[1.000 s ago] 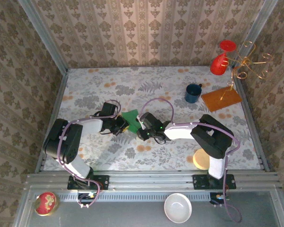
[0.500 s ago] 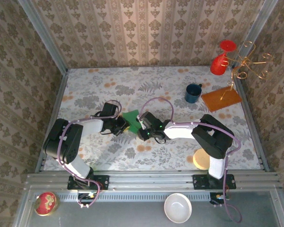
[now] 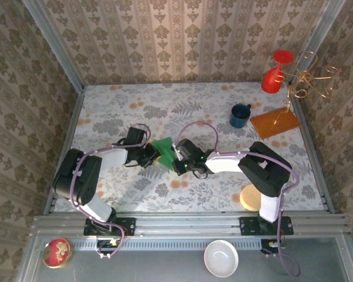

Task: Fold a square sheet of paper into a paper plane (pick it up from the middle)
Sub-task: Fourth fold the wing at the center of the table.

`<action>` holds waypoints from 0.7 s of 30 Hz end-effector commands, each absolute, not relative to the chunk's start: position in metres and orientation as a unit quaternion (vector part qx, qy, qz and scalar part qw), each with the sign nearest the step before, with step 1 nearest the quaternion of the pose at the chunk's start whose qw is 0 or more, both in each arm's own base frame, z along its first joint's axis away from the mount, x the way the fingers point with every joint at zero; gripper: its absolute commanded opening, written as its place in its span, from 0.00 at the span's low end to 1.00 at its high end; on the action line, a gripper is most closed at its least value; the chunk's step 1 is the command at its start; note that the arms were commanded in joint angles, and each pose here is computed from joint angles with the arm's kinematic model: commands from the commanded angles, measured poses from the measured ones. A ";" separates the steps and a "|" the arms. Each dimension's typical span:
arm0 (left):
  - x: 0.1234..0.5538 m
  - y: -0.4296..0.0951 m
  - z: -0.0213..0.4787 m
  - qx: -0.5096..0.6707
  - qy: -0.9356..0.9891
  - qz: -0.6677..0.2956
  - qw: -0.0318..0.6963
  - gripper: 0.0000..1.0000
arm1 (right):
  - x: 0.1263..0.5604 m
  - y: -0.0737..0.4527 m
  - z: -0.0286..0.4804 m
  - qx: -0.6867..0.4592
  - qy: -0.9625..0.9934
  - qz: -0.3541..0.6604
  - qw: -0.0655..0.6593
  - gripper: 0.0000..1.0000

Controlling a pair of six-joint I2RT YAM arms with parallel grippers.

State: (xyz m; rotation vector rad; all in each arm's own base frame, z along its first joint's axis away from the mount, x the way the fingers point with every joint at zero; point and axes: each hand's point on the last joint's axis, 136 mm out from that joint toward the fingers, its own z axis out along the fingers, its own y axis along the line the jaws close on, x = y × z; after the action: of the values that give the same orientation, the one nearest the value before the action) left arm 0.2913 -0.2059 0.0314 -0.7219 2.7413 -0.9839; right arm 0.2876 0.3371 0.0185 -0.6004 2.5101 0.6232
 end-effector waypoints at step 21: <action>0.286 -0.240 0.053 -0.107 0.919 -0.360 0.121 0.49 | 0.277 0.323 0.004 -0.164 0.916 0.328 0.163 0.15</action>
State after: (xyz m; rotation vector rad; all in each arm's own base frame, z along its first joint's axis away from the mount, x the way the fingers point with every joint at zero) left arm 0.2838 -0.2386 0.0542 -0.3584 2.6602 -1.0906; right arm 0.2871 0.3293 0.0195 -0.4828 2.5421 0.9290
